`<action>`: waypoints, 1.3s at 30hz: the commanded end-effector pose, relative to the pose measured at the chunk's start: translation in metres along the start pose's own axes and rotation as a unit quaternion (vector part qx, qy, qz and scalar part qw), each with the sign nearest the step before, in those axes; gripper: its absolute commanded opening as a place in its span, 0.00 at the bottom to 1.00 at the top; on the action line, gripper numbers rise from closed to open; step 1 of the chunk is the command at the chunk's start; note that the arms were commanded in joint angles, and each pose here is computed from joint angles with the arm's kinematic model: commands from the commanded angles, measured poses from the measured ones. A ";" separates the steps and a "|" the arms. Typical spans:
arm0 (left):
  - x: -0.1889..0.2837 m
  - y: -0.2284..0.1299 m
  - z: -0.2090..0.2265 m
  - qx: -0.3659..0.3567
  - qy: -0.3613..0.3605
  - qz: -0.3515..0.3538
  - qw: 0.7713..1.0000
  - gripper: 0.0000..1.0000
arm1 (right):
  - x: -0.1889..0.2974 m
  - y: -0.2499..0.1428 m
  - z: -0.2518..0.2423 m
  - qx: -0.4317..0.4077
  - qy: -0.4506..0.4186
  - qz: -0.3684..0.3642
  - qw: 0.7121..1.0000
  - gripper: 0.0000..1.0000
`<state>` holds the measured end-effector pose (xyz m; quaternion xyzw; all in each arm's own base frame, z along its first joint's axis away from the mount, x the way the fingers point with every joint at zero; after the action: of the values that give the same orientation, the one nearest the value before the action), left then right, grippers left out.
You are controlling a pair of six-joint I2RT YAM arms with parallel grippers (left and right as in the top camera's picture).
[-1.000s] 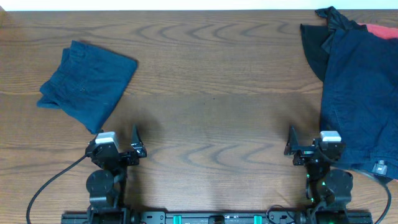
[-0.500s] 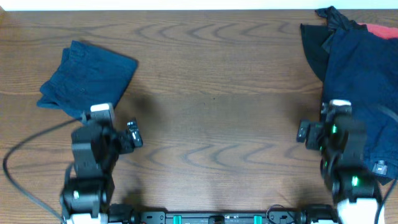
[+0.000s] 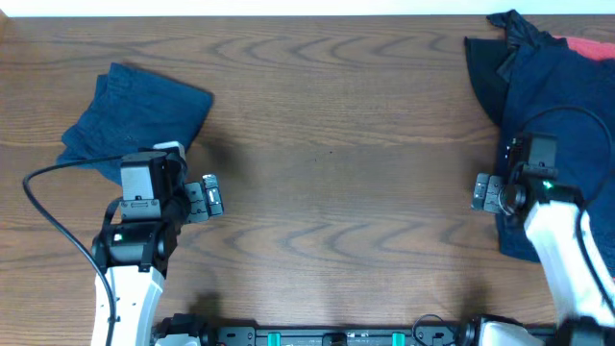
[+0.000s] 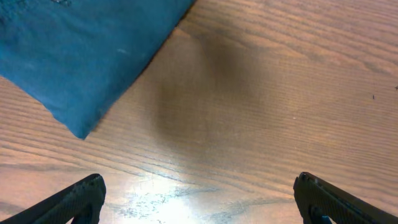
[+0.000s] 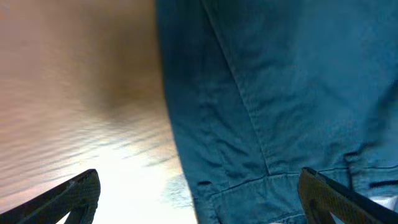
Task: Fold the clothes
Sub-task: 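Reach the right gripper into the right clothes pile and grasp the navy shorts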
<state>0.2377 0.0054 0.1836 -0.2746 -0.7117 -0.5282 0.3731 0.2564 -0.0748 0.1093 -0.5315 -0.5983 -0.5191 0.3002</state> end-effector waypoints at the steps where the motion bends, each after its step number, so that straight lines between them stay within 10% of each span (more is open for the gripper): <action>1: 0.003 0.005 -0.002 0.004 -0.004 -0.006 1.000 0.98 | -0.018 -0.004 -0.002 -0.007 -0.017 0.035 0.999 0.99; 9: 0.003 0.006 -0.002 0.004 -0.004 -0.008 1.000 0.98 | -0.055 -0.012 0.002 0.006 -0.038 0.085 0.996 0.80; 15: 0.003 0.006 -0.002 0.004 -0.004 -0.008 1.000 0.98 | -0.072 -0.013 -0.001 -0.003 -0.041 0.098 0.994 0.47; 19: 0.003 0.006 -0.002 0.004 -0.004 -0.008 1.000 0.98 | -0.076 -0.017 -0.005 -0.011 -0.040 0.107 0.993 0.02; 39: 0.003 0.007 -0.002 0.004 -0.005 -0.010 1.000 0.98 | 0.109 0.062 0.009 0.034 0.172 -0.072 0.982 0.01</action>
<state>0.2387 0.0055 0.1838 -0.2735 -0.7125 -0.5286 0.3718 0.2906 -0.0762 0.2208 -0.4604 -0.6039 -0.5783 0.2981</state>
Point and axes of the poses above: each gripper's point midway between its finger pads, its own x axis back along the fingers, its own z axis along the line the jaws close on, y = z × x, the point moved 5 cm from there along x, back along the fingers, and after that the axes turned 7 degrees about x, right-handed, at the moved point
